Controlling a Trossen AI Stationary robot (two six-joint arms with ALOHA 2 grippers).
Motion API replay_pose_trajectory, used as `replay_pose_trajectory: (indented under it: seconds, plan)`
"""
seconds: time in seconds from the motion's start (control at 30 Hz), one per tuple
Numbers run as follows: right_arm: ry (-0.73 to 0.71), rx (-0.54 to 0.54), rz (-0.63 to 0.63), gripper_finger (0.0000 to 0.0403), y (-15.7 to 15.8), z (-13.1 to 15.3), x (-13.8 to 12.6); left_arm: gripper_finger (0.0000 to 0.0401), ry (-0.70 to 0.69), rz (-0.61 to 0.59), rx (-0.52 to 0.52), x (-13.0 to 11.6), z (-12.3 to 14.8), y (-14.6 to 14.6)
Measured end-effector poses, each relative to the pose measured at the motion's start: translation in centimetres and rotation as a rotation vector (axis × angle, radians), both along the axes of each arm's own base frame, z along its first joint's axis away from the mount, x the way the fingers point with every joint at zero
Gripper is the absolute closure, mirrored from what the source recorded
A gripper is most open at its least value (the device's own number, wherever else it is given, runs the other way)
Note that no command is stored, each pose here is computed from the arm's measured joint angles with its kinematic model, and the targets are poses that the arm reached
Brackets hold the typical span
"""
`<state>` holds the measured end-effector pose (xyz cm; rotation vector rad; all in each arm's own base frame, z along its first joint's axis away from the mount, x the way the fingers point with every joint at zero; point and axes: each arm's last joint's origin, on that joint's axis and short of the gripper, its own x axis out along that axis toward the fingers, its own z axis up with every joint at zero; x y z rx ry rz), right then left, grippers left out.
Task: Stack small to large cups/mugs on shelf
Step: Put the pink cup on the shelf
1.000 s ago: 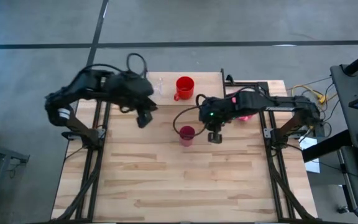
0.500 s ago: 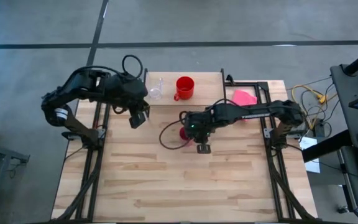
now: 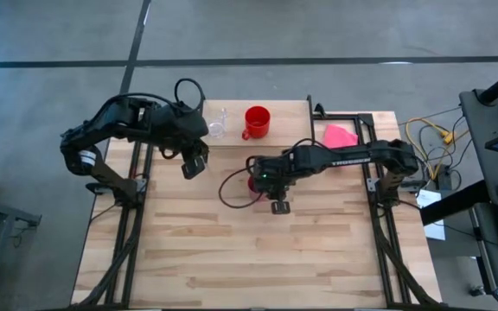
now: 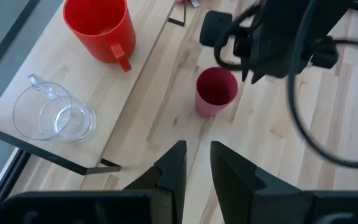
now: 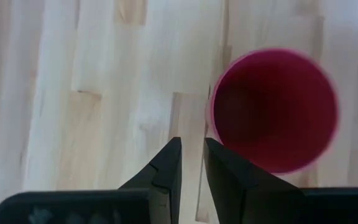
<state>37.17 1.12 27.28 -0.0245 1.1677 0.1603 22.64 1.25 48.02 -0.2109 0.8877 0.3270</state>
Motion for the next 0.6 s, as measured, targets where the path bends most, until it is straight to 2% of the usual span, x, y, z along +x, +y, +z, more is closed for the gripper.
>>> replay_pose_trajectory:
  seconds: [0.2, 0.37, 0.6]
  plan:
    - [-0.093, -0.02, 0.046, 0.0339, 0.0, 1.4, -0.1, 0.0343, -0.001, 0.0, 0.0, 0.0, 0.0, 0.0]
    - [-0.086, -0.06, 0.134, 0.0339, 0.0, 0.6, 0.3, 0.0343, -0.002, 0.003, -0.002, 0.0, 0.0, 0.0]
    - [-0.067, -0.061, 0.129, 0.0339, -0.3, -0.2, 0.7, 0.0343, -0.004, 0.004, -0.003, 0.0, 0.0, 0.0]
